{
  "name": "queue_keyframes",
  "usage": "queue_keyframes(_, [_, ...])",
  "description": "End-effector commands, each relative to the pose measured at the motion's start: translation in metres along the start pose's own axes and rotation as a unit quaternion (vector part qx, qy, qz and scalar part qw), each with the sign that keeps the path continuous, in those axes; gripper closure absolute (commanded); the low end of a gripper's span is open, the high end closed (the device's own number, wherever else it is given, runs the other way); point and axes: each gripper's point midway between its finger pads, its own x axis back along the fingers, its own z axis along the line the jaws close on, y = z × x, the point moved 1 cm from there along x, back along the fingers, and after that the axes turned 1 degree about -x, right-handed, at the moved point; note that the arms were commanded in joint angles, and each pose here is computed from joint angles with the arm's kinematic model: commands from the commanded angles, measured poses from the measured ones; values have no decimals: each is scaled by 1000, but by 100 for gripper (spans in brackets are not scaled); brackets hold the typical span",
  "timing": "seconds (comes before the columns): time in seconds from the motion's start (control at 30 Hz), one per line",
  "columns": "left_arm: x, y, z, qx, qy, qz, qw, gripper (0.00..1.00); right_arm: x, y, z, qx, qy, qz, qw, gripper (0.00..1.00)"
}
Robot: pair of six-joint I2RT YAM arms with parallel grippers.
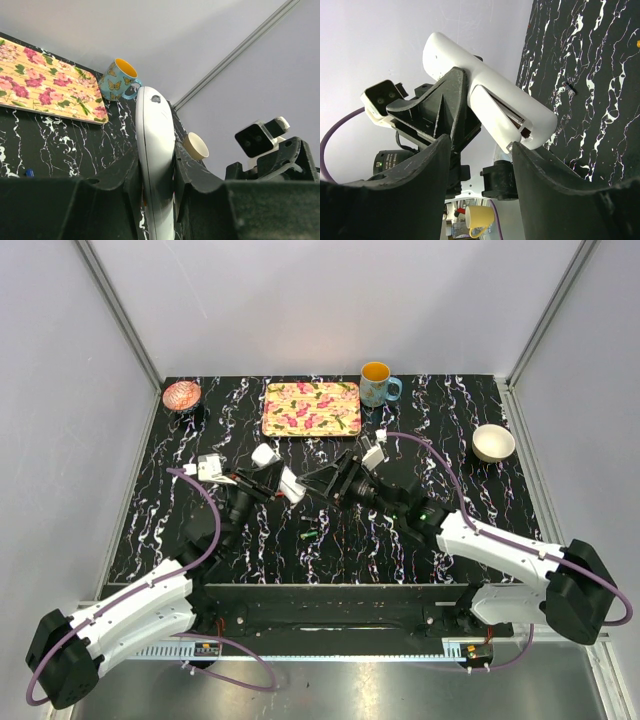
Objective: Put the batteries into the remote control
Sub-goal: Remove the battery cover from the remote control.
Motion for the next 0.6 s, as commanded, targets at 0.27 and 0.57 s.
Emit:
queue_keyframes(0.27, [1, 18, -29, 26, -38, -6, 999, 100, 10, 7, 31, 15, 47, -12, 999, 39])
queue_keyframes(0.57, [2, 23, -44, 39, -56, 9, 998, 100, 13, 6, 28, 15, 42, -11, 999, 38])
